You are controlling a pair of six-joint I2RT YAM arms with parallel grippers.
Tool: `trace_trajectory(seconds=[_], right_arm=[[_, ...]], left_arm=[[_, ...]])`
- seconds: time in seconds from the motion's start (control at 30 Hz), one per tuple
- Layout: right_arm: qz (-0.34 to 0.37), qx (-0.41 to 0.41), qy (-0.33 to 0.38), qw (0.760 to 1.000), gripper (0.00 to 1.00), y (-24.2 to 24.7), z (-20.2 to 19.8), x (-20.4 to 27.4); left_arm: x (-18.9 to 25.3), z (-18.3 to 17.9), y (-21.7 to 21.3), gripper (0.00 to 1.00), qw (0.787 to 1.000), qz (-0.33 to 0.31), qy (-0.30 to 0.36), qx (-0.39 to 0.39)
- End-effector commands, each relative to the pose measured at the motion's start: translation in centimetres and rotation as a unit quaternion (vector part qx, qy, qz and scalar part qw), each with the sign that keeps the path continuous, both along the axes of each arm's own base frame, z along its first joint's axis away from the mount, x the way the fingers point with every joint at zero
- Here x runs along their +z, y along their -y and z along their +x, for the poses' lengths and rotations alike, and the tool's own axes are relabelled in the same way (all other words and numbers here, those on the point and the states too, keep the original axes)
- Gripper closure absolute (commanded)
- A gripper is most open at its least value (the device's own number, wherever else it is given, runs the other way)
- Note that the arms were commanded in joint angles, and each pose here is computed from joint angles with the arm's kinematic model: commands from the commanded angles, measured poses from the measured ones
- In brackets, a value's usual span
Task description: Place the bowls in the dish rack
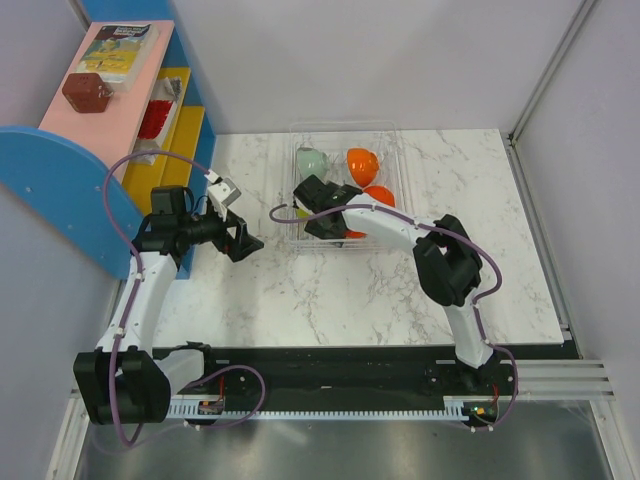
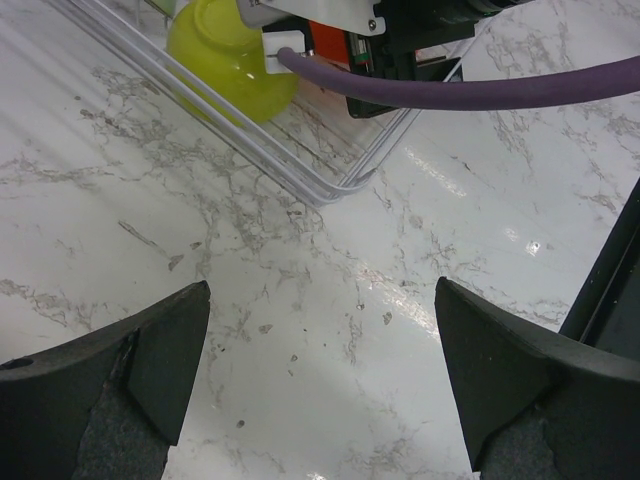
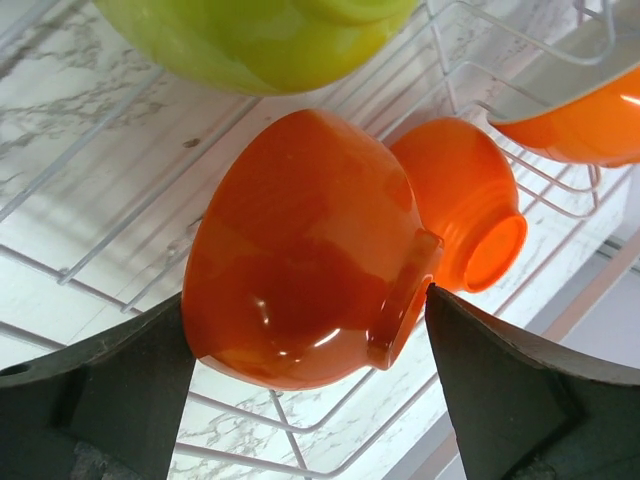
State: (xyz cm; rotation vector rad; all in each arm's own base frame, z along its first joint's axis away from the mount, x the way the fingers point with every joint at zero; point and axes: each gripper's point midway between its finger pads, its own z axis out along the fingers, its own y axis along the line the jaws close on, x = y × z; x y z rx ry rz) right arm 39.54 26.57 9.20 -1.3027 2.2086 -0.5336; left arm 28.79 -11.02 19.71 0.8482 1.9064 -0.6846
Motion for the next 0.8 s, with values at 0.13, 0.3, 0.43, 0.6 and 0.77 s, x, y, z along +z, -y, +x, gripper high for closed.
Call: trace_trajectory(seconds=[0.13,0.3,0.43,0.6,0.77], right_arm=[[0.057,0.051,-0.068,0.995,0.02,-1.6,-3.2,2.6],[0.093,0.053,-0.100,0.989,0.02,-2.0,-3.6,2.7],[0.128,0.044,-0.106,0.985,0.02,-2.2,-3.0,3.6],[0.160,0.045,-0.125,0.978,0.02,-2.6,-2.7,3.7],[0.165,0.052,-0.146,0.974,0.02,-2.7,-3.2,3.0]], left_arm=[[1.1,0.1,0.1,0.00,1.000,-0.010,0.024,-0.004],[1.2,0.0,0.0,0.00,1.000,-0.010,0.025,-0.002],[1.2,0.0,-0.1,0.00,1.000,-0.010,0.025,-0.002],[1.2,0.1,-0.1,0.00,1.000,-0.010,0.024,-0.001],[1.3,0.0,-0.3,0.00,1.000,-0.010,0.026,0.002]])
